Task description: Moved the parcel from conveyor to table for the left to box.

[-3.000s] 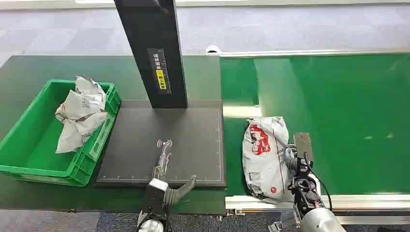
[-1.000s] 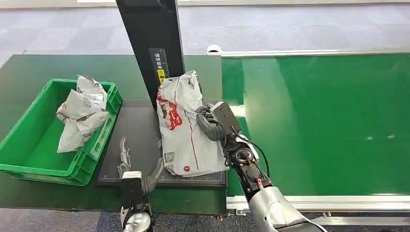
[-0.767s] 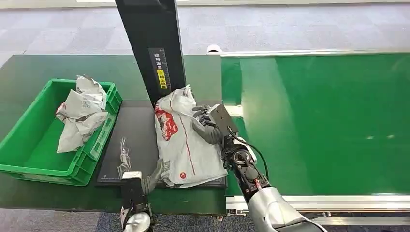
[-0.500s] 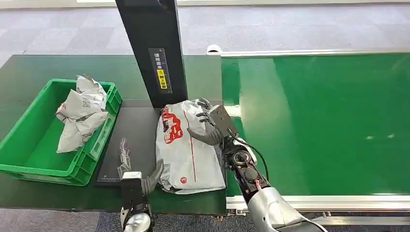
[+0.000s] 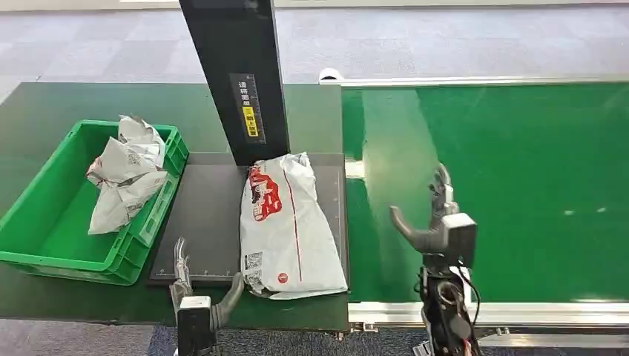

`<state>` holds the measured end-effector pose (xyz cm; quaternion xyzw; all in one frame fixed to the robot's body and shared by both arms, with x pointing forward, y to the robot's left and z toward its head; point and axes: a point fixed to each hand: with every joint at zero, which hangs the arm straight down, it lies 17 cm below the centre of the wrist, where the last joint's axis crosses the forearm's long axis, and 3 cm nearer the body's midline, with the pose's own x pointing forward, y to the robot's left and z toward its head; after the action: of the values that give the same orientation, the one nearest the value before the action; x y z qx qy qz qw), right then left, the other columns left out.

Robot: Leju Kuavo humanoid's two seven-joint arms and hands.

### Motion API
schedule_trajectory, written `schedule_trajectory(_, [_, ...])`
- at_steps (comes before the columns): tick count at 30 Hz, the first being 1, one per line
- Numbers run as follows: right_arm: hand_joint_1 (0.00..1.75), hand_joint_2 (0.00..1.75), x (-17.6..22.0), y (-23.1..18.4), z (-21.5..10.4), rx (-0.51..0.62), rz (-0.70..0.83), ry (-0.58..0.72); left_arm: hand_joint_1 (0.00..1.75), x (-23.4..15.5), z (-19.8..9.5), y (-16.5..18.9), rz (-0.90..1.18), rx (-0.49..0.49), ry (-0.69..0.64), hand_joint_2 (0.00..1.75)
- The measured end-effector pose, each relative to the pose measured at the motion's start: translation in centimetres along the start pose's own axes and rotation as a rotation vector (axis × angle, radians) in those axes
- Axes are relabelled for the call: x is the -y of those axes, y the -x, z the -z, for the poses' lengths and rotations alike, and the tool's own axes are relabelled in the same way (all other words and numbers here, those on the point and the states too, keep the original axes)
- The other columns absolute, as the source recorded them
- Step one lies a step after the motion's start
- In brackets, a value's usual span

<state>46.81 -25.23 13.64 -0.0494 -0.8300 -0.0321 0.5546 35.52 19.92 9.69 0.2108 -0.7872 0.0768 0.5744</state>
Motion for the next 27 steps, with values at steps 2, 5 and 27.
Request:
schedule_trajectory(2, [0.0,1.75,2.6,-0.5,-1.1,0.017,-0.023,0.047,0.0,-0.3,-0.1,-0.2,0.002,0.007,-0.001,1.75])
schedule_trajectory(5, [0.0,1.75,4.7,-1.4,-1.8,0.039,-0.046,0.082,0.0,-0.5,-0.2,-0.4,0.002,0.014,0.0,1.75])
schedule_trajectory(27, [0.0,1.75,-8.5,2.5,-7.9,-0.138,0.204,-0.071,0.0,3.7,3.5,-6.2,0.252,0.477,0.416,1.75])
